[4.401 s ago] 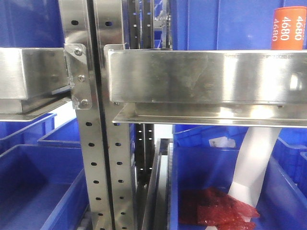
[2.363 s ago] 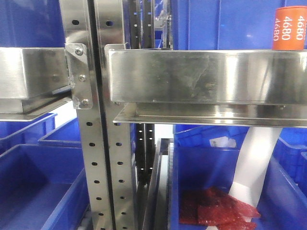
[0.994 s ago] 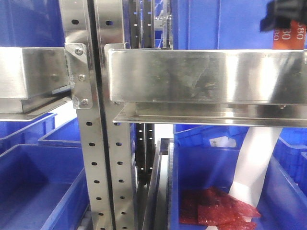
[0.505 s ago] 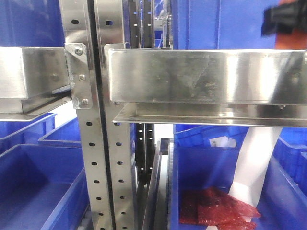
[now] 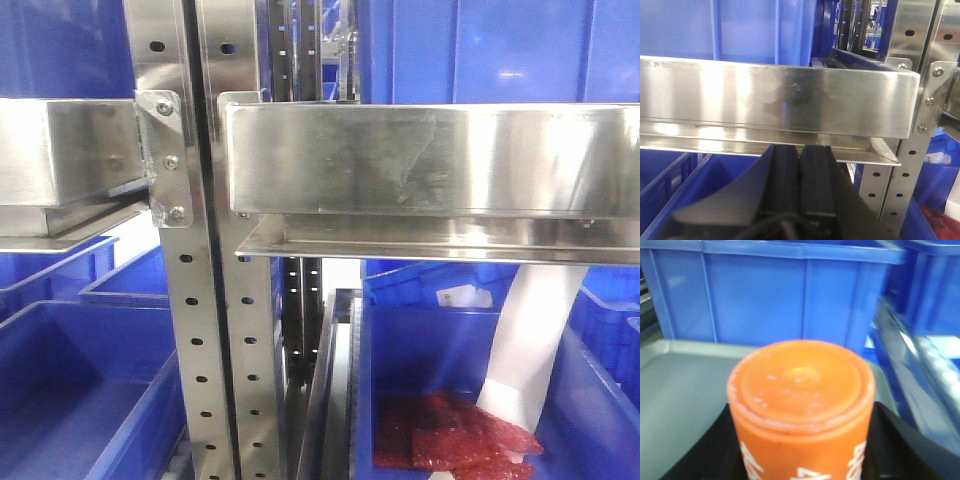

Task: Grab orange capacitor from left shelf to right conveyor
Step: 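Lift the capacitor and withdraw the right gripper from the shelf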

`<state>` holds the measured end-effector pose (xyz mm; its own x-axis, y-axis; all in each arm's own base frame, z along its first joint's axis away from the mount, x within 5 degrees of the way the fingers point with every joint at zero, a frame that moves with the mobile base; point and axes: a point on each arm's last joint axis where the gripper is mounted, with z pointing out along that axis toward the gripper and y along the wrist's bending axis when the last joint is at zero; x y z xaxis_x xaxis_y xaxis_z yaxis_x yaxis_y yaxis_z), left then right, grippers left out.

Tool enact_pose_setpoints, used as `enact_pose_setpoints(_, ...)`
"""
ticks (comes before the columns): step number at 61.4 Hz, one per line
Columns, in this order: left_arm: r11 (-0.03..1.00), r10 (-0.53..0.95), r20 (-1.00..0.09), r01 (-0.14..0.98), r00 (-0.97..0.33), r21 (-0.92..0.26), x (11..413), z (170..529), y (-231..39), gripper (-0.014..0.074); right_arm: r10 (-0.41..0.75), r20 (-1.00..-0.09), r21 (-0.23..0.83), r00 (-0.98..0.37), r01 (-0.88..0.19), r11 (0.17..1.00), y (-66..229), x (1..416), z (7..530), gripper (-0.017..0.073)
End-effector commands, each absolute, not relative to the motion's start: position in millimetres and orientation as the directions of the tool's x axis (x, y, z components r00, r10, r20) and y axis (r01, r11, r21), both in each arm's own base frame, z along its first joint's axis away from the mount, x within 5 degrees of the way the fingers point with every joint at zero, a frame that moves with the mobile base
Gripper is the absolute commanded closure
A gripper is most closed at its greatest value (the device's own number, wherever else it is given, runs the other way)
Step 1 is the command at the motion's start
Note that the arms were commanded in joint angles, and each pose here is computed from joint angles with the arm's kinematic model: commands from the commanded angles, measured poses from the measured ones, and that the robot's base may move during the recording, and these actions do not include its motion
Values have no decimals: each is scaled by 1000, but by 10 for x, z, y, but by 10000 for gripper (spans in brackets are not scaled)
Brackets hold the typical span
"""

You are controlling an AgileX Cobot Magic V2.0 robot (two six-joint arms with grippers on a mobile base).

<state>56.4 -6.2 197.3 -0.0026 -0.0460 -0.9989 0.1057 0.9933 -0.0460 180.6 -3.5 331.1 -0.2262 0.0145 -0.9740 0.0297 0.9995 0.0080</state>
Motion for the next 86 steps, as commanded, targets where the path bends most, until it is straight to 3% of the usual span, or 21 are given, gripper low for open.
enact_pose_setpoints(1,993,-60,-993,103,101,-49,551,2077,-54,720,-4,-993,-8,-117,33,999,-42,1532,3441,493)
enact_pose_setpoints(16,993,-60,-993,103,101,-49,551,2077,-54,720,2,-995,-4,-96,64,998,-58,870,3288,493)
enact_pose_setpoints(32,993,-60,-993,103,101,-49,551,2077,-54,720,3,-999,7,49,76,997,-61,407,3372,493)
enact_pose_setpoints(86,993,-60,-993,103,101,-49,551,2077,-54,720,3,-997,9,79,76,997,-60,342,3381,493)
